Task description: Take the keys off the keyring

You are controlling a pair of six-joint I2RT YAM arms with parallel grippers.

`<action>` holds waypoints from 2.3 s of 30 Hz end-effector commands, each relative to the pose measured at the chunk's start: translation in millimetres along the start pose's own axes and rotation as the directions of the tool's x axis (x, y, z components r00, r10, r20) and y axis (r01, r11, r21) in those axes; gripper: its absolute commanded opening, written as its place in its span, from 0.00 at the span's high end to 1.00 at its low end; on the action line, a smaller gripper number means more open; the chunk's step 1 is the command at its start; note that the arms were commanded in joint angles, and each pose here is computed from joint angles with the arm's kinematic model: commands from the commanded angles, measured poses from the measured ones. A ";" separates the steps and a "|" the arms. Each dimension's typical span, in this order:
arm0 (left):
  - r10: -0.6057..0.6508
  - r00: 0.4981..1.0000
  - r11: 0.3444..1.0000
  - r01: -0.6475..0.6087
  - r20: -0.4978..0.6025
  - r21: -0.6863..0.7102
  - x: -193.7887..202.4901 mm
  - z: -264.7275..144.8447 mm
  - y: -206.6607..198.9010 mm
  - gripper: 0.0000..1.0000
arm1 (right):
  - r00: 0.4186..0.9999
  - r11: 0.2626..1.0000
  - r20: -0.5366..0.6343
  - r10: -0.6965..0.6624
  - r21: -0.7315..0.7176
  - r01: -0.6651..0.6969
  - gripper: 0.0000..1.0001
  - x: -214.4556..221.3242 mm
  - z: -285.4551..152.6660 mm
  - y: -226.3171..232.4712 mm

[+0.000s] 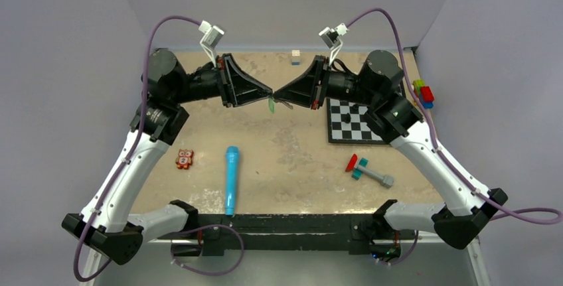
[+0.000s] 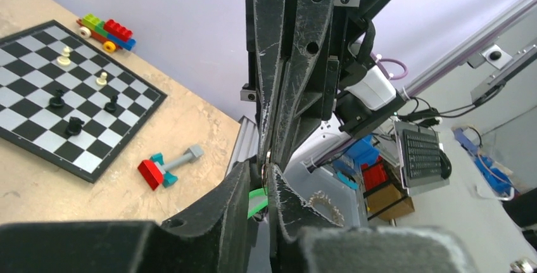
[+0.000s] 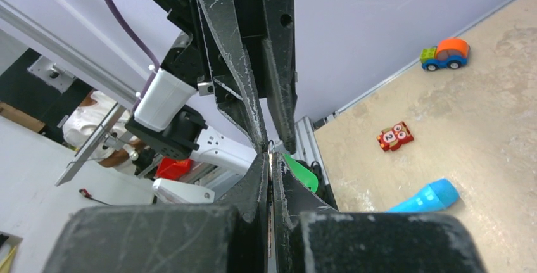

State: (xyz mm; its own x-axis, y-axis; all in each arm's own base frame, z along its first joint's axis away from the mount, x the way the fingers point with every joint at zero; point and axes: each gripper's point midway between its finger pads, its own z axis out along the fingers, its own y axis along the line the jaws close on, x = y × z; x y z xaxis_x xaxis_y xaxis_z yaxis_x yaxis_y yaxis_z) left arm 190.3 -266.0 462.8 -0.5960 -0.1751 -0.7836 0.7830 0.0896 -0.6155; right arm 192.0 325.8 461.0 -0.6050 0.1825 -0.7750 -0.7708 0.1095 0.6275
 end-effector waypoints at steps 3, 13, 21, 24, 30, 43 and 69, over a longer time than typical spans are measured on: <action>-0.003 1.000 0.999 0.003 -0.003 0.049 6.8 8.1 -17.9 0.73 | 0.992 0.999 0.119 -0.028 -0.015 0.030 1.00 -19.1 24.5 -8.1; 0.007 0.996 0.998 -0.013 0.085 0.065 -10.9 10.5 -23.3 0.75 | 0.986 0.998 0.168 -0.019 -0.057 0.029 1.00 -34.0 33.3 -3.5; 0.030 0.997 0.999 -0.031 0.077 0.012 -11.5 7.6 -20.4 0.53 | 0.985 0.998 0.174 -0.021 -0.053 0.031 1.00 -36.9 30.8 -1.0; 0.093 0.995 0.992 -0.089 0.038 -0.087 -8.7 -1.5 -14.7 0.25 | 0.984 0.999 0.172 -0.036 -0.009 0.038 1.00 -37.4 22.9 -5.9; 0.216 0.976 0.957 -0.218 -0.031 -0.192 -6.9 -19.8 -11.2 0.00 | 0.984 0.995 0.162 -0.068 0.077 0.056 1.00 -33.0 -0.1 -16.6; 0.254 0.953 0.920 -0.291 -0.168 -0.263 9.1 -28.0 14.5 0.07 | 0.962 0.814 -0.159 0.222 0.573 -0.093 1.00 33.2 -38.5 -90.4; 0.185 0.940 0.979 -0.203 -0.285 -0.033 52.6 -7.6 26.7 0.41 | 0.947 0.963 -0.253 0.198 0.232 -0.139 1.00 51.0 -18.3 -45.9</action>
State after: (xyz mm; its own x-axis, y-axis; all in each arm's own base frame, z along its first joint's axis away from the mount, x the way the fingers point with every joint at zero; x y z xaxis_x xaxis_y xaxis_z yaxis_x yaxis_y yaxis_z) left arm 185.9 -263.6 382.5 -0.5299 0.1500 -0.8347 0.8392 0.2348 -0.4906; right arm 199.7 302.6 351.7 -0.8593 -0.0657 -0.5073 -0.4745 0.4725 0.7427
